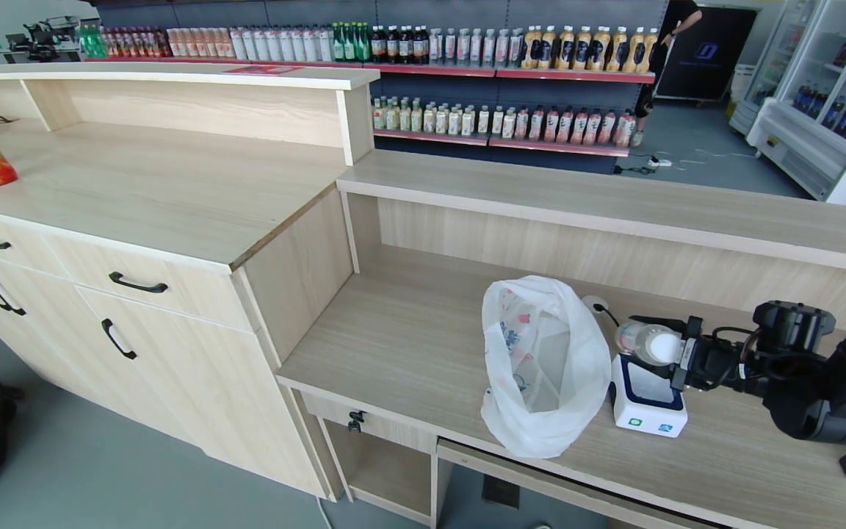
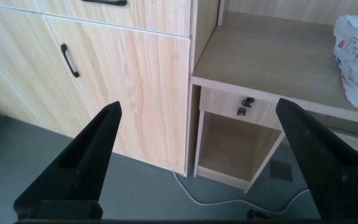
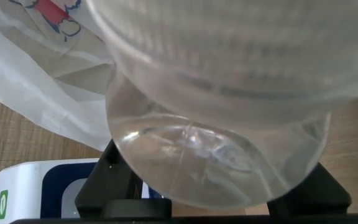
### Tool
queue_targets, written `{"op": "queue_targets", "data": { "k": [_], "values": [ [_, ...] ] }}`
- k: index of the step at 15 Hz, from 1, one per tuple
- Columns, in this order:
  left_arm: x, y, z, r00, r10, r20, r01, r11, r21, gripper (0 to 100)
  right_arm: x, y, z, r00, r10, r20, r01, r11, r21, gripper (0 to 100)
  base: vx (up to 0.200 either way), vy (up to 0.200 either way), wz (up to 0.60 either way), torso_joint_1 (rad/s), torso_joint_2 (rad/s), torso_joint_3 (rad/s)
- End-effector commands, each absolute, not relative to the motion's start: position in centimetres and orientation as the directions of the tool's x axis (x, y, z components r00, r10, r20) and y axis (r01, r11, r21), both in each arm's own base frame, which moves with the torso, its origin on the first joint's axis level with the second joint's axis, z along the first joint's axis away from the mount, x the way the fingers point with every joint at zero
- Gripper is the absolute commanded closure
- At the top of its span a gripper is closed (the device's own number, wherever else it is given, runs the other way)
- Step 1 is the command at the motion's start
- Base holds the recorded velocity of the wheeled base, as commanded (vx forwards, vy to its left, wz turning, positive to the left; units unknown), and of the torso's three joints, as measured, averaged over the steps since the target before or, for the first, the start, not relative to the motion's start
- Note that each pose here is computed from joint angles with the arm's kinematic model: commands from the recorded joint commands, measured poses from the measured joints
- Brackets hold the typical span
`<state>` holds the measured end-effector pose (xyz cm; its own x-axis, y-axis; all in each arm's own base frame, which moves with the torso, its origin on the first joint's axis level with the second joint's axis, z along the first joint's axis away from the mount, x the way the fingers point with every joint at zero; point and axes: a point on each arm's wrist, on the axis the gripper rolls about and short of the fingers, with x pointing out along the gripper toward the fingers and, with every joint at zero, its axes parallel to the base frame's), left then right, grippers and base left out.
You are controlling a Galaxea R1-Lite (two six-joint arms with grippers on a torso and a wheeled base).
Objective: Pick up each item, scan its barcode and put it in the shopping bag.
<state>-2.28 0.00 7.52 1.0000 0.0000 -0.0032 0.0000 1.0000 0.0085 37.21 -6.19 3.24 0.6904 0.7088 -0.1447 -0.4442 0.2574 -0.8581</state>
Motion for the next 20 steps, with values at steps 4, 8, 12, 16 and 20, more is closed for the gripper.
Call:
{"op": "queue_targets", "data": {
  "k": [4, 8, 12, 16, 20],
  "values": [
    [-2.3, 0.0, 7.5, 1.0, 0.0, -0.003, 0.0, 1.0, 0.008, 0, 37.1, -6.1, 3.3, 0.688, 0.71, -0.147, -0.447, 0.256, -0.857, 100, 0.0, 0.0, 0.0, 0.0, 0.0, 0.0],
    [-2.3, 0.0, 7.5, 1.0, 0.0, -0.003, 0.0, 1.0, 0.008, 0, 36.4, -6.3, 9.0, 0.715, 0.696, -0.068, -0.418, 0.347, -0.84, 100, 0.0, 0.0, 0.0, 0.0, 0.0, 0.0],
    [-2.3, 0.0, 7.5, 1.0, 0.0, -0.003, 0.0, 1.0, 0.009, 0, 30.0, -9.2, 14.8, 0.858, 0.507, -0.084, -0.447, 0.657, -0.606, 100, 0.0, 0.0, 0.0, 0.0, 0.0, 0.0],
    [-2.3, 0.0, 7.5, 1.0, 0.0, -0.003, 0.0, 1.0, 0.008, 0, 29.1, -5.5, 16.9, 0.983, 0.063, -0.171, -0.11, 0.952, -0.285, 100, 0.0, 0.0, 0.0, 0.0, 0.0, 0.0],
    [-2.3, 0.0, 7.5, 1.0, 0.0, -0.003, 0.0, 1.0, 0.008, 0, 27.6, -3.9, 17.4, 0.988, 0.0, -0.154, -0.072, 0.886, -0.458, 100, 0.0, 0.0, 0.0, 0.0, 0.0, 0.0]
  ]
}}
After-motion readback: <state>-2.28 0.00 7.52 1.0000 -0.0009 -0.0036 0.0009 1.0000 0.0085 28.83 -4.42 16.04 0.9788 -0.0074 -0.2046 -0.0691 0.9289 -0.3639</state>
